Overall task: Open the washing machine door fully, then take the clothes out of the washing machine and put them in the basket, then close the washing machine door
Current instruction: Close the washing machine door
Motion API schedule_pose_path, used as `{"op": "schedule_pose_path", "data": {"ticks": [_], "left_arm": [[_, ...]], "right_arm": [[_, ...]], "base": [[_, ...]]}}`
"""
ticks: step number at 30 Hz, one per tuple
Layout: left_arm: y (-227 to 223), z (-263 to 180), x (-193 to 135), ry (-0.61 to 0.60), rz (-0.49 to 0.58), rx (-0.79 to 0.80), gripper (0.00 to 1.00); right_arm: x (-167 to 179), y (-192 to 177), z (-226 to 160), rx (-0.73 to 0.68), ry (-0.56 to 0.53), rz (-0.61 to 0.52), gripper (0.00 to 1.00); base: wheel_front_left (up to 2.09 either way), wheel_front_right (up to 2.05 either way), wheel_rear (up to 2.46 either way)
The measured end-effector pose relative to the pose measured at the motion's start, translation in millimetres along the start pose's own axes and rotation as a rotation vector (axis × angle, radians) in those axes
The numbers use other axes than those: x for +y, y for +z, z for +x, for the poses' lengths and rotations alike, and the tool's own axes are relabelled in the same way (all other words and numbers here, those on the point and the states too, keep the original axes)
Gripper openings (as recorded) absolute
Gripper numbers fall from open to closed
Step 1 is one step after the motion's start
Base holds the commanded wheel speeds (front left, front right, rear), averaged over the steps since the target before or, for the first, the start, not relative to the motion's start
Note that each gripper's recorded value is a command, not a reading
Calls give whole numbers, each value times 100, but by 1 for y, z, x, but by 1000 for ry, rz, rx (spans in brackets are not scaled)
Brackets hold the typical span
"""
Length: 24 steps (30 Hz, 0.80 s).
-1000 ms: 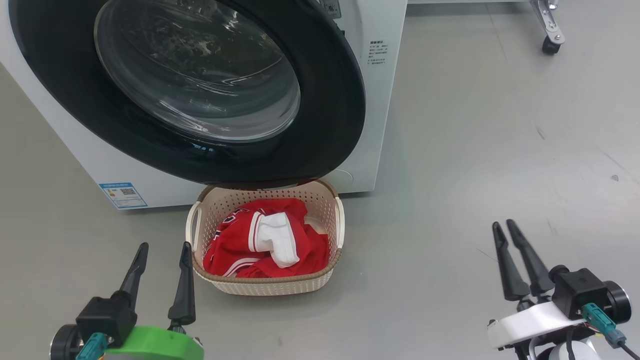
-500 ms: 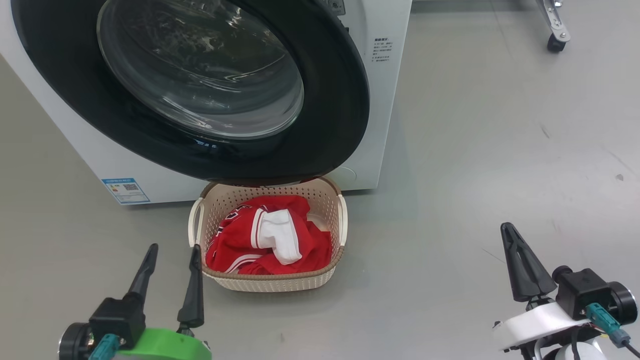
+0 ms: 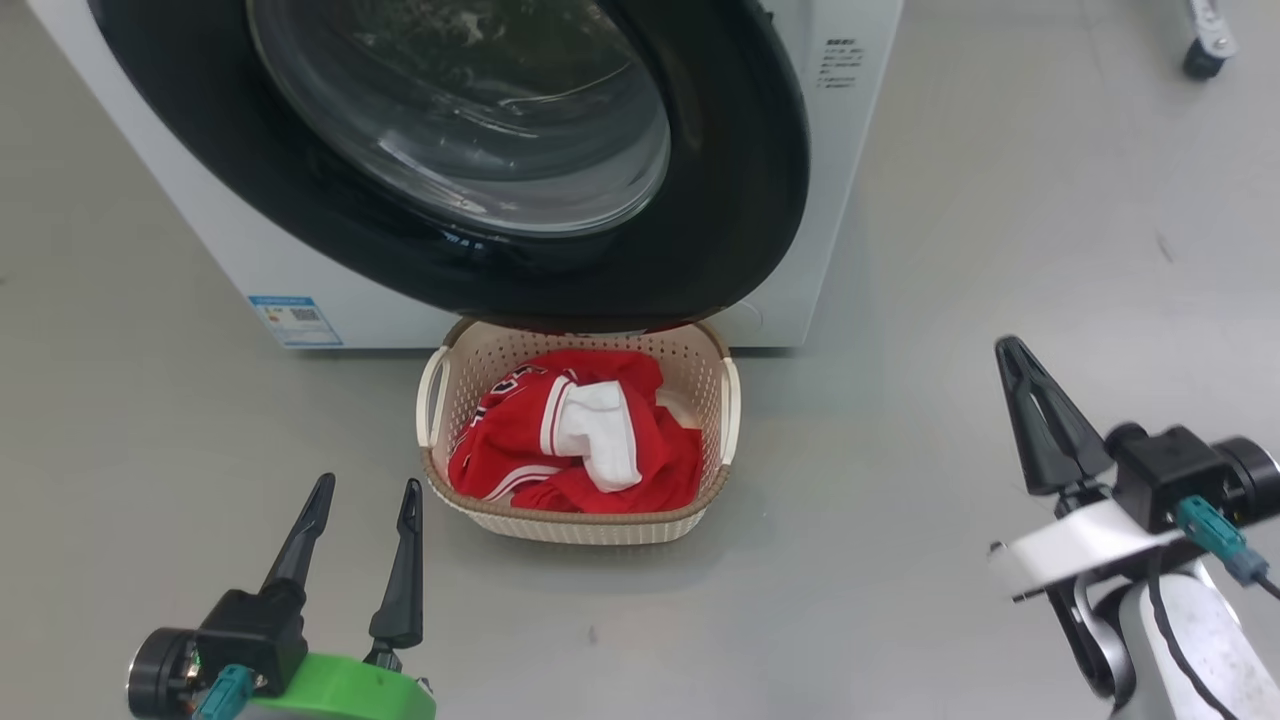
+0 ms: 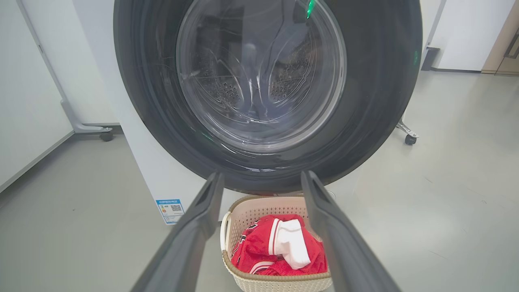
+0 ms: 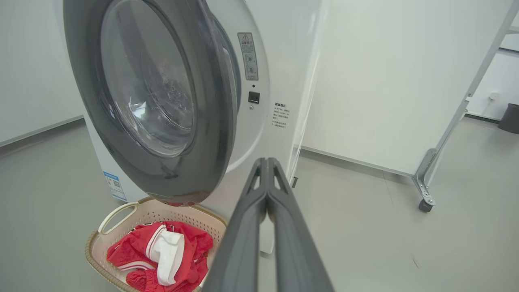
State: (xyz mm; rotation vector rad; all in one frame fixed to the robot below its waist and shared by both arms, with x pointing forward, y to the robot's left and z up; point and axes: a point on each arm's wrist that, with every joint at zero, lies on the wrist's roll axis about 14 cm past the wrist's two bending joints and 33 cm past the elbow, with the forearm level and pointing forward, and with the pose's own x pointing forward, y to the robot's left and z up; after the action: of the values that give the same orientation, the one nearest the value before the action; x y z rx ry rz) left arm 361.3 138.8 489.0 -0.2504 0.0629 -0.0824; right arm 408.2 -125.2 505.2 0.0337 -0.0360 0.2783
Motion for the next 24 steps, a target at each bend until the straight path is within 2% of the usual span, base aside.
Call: {"op": "schedule_pose_path", "data": {"ticks": [11,24], "left_arm": [[1,5,18,72,8,-14,100],[-3,8,46,173,19,-15,100]], "right_arm": [[59,8,71,-24,206,21,0],[103,20,148,-65,343,30,0]], "base": [[0,0,0],[0,0,0]]}}
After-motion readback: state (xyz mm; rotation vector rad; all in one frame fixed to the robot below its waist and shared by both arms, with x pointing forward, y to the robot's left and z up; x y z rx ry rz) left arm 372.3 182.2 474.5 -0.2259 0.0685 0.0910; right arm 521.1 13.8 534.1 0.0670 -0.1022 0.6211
